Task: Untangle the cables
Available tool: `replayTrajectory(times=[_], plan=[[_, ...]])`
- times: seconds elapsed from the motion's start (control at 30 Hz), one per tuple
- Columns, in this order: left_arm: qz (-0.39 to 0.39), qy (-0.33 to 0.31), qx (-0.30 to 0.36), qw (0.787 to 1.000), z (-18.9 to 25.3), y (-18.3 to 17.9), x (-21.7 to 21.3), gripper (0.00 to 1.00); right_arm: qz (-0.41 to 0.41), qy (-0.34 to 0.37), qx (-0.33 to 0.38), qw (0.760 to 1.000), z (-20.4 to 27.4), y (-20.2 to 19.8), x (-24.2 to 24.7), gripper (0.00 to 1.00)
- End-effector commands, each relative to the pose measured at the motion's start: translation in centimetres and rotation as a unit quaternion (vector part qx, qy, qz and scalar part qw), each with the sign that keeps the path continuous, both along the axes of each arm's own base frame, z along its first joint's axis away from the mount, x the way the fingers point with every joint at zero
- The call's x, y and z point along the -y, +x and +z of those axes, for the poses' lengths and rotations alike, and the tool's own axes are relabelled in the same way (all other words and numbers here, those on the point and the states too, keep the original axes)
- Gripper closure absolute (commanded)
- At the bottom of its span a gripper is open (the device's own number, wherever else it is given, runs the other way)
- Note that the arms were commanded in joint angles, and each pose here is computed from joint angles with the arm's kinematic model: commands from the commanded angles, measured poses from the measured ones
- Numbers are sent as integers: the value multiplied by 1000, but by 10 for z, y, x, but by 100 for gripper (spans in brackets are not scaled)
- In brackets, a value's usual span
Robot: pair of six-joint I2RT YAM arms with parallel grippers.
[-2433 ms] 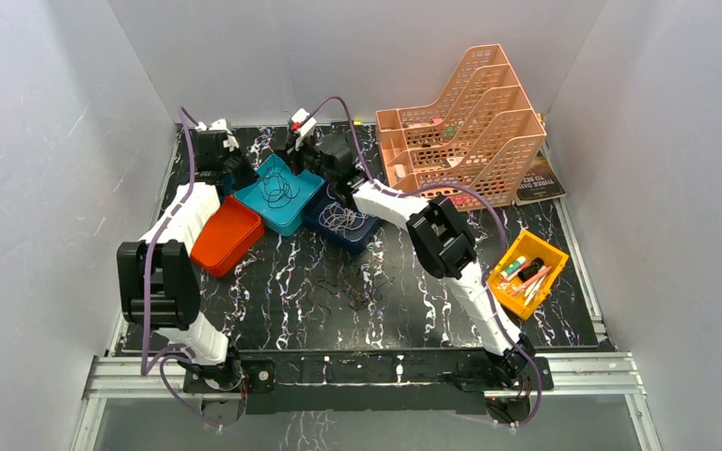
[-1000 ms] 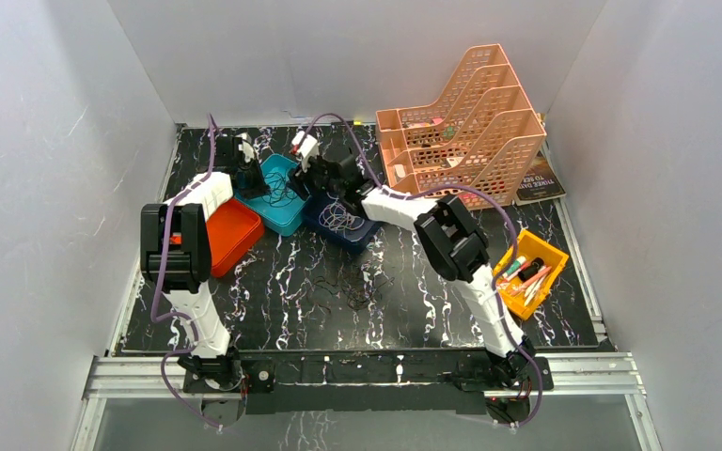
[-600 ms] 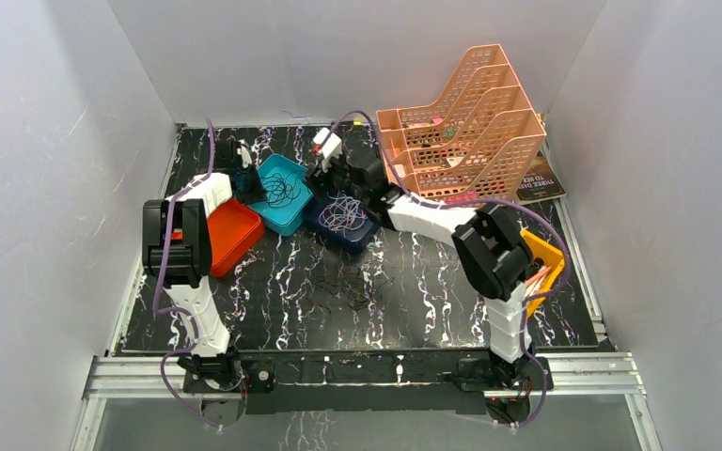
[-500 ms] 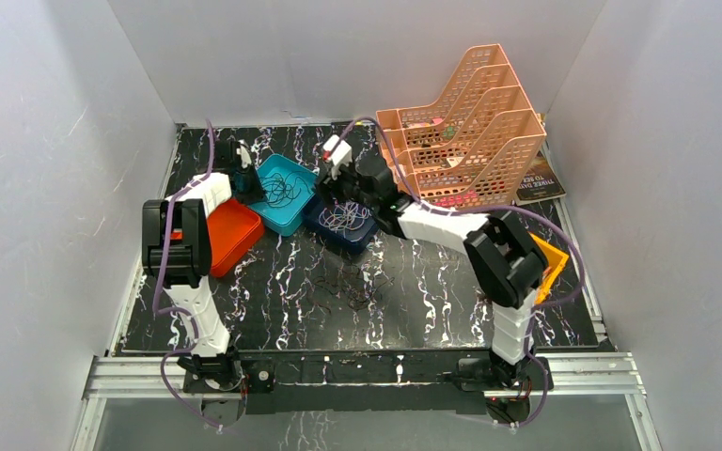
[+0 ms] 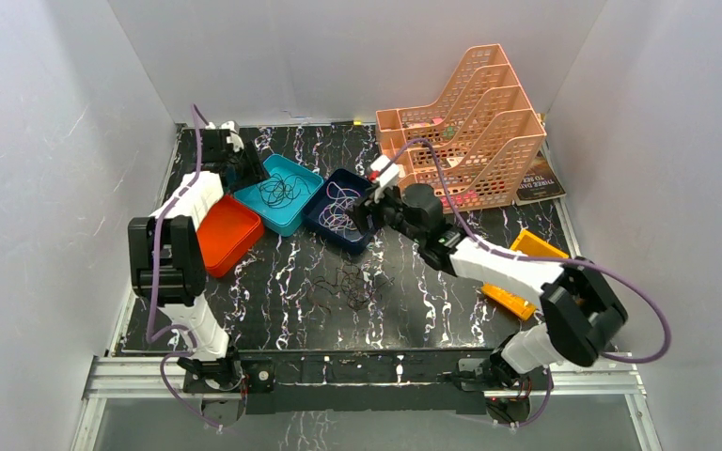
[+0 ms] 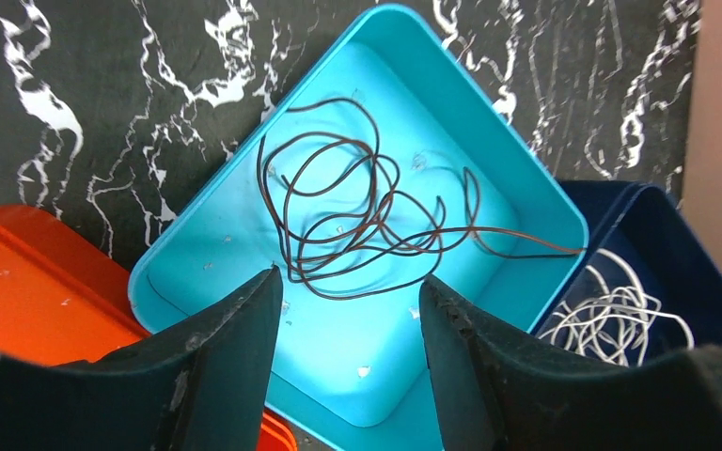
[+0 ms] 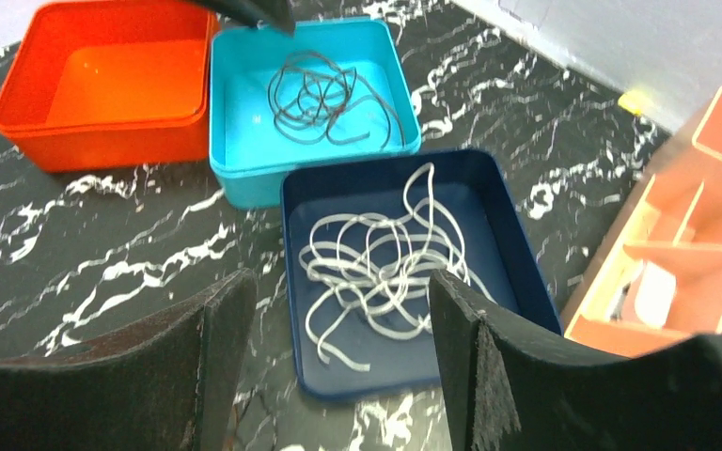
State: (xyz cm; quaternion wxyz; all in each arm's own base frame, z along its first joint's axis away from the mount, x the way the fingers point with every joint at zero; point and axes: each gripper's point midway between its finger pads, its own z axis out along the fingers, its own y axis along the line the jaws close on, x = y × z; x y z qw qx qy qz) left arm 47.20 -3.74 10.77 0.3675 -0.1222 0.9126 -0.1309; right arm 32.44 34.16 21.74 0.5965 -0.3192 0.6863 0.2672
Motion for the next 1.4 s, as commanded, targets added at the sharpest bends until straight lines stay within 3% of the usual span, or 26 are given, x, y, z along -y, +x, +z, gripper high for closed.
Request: replayTrajectory(times=[0.0, 0.2, 0.33, 0.43, 0.7, 0.97, 1.37], plan=[[7, 7, 47, 999, 38, -4, -7, 45, -28, 3, -21, 999, -3, -20, 28, 24], [-71, -27, 96, 993, 59, -2, 26, 42, -56, 5, -78, 995, -20, -53, 65, 24], [-128, -16, 111, 985, 67, 3, 57, 37, -57, 22, -120, 991, -35, -77, 80, 24], [-128, 0, 96, 987, 62, 7, 74, 33, -68, 33, -151, 986, -51, -89, 90, 24], [23, 23, 39, 999, 38, 12, 85, 27, -115, 61, -190, 973, -59, -91, 102, 24], [185, -63, 15, 981, 24, 10, 94, 27, -133, 67, -193, 970, -59, -89, 106, 24], [267, -110, 10, 957, 12, 26, 93, 29, -139, 67, -197, 968, -64, -92, 111, 24]])
